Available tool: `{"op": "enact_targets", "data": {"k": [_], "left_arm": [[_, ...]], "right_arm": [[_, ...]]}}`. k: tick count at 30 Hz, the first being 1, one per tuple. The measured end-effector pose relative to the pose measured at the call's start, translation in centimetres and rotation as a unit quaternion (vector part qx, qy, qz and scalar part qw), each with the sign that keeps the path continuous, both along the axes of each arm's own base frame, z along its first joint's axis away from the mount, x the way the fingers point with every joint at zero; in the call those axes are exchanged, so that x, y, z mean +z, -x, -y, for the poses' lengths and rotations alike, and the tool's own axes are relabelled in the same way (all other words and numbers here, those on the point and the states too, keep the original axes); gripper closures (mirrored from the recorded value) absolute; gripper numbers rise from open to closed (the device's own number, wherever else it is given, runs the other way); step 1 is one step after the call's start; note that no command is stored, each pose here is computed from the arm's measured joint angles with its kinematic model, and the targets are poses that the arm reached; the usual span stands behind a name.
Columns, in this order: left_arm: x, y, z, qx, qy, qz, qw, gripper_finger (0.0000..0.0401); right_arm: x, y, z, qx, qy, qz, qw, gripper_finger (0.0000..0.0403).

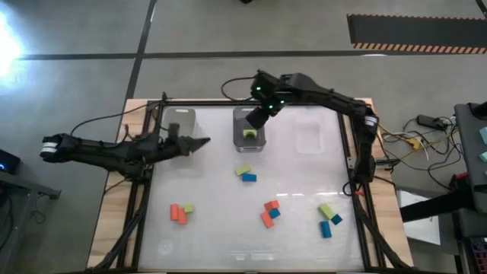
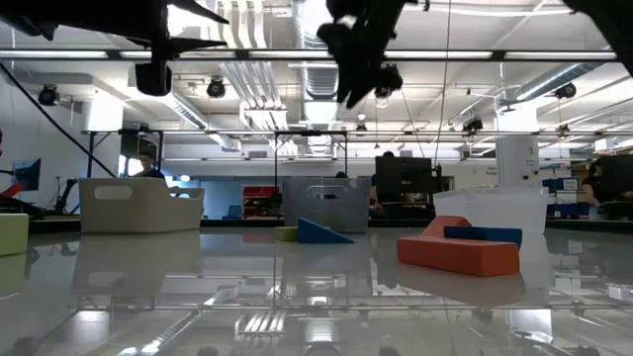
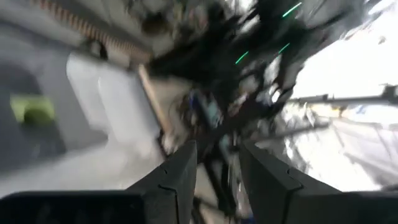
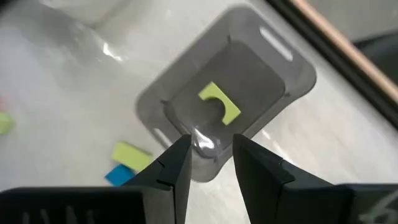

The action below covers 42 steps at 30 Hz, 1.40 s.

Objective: Sort & place blocks by color
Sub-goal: Put the orange block into the transparent bin

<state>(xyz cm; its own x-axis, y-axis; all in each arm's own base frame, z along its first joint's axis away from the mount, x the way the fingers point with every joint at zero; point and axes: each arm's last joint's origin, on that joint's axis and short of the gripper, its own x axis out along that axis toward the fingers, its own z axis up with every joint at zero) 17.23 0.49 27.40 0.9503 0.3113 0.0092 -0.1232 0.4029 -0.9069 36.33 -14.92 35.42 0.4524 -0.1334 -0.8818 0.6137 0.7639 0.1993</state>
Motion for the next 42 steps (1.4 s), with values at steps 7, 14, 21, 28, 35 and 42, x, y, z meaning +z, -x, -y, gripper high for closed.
{"op": "enact_targets", "data": {"k": [7, 14, 21, 28, 35, 42], "left_arm": [[0.4, -2.1, 0.8, -0.127, 0.042, -0.177, 0.975, 0.0295], [3.0, -3.2, 2.6, -0.328, -0.01, -0.299, 0.896, 0.0295], [3.9, -2.7, 4.8, -0.424, -0.046, -0.354, 0.832, 0.0295], [1.1, -0.1, 7.0, -0.325, 0.223, -0.51, 0.764, 0.0295], [-2.8, 1.2, 8.5, -0.22, 0.289, -0.566, 0.74, 0.0295], [-6.2, 2.4, 8.5, -0.153, 0.32, -0.612, 0.707, 0.0294]], "right_arm": [[4.4, 2.7, -2.0, 0.043, 0.048, 0.055, 0.996, 0.0306], [6.1, 3.9, -2.9, 0.064, 0.07, 0.077, 0.993, 0.0318], [6.4, 4.0, -3.5, 0.077, 0.077, 0.082, 0.991, 0.0328], [6.4, 3.8, -4.5, 0.09, 0.079, 0.08, 0.99, 0.0326], [5.8, 3.5, -4.6, 0.09, 0.081, 0.072, 0.99, 0.033], [5.2, 3.4, -4.6, 0.086, 0.075, 0.063, 0.991, 0.033]]}}
